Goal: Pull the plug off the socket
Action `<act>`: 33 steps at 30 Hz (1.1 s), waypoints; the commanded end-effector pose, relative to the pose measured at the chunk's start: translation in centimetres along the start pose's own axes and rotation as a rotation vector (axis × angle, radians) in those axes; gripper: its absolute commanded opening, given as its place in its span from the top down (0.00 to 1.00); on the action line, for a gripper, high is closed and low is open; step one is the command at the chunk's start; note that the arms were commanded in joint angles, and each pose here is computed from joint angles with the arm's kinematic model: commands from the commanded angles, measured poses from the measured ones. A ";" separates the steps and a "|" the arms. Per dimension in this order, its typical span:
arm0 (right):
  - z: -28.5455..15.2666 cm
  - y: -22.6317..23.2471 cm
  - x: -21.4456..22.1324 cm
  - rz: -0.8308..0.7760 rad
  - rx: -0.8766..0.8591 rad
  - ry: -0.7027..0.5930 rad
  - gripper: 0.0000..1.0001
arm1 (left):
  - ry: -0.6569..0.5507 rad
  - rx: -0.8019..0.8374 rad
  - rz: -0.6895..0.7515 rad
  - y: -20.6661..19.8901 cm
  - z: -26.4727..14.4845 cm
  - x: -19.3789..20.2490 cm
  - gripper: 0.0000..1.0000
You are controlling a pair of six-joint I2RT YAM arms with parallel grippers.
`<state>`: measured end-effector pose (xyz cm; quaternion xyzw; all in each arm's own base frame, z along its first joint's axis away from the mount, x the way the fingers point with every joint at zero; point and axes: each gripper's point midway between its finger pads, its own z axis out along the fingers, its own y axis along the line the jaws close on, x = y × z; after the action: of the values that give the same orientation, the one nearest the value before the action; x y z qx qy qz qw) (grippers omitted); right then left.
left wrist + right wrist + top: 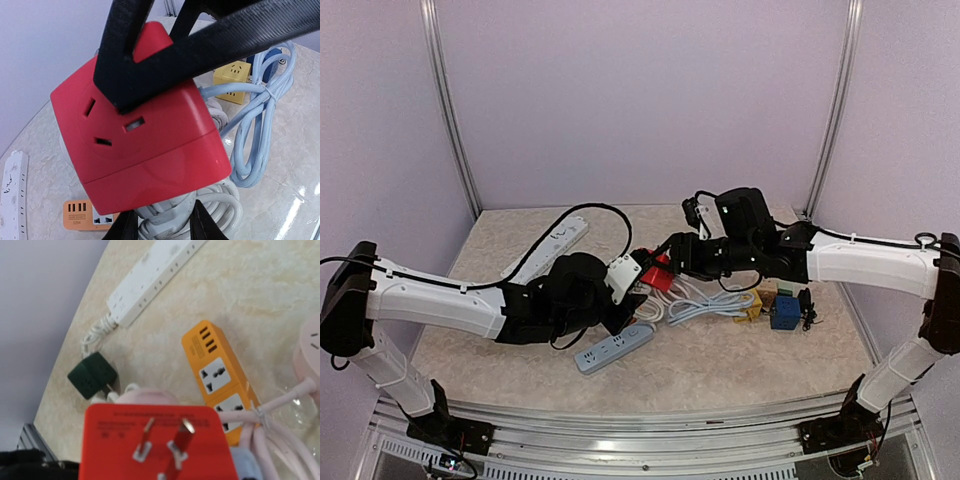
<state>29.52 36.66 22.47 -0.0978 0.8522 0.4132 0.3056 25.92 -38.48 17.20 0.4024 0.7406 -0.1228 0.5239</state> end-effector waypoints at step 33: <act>-1.9 3.5 -4.8 -0.220 -0.063 -0.084 1.00 | -0.033 0.144 0.040 -1.9 -1.6 -0.6 1.00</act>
<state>28.99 37.08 23.60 -0.1748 0.8478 0.3943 0.3084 24.69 -38.70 17.42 0.4312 0.7279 -0.1559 0.5098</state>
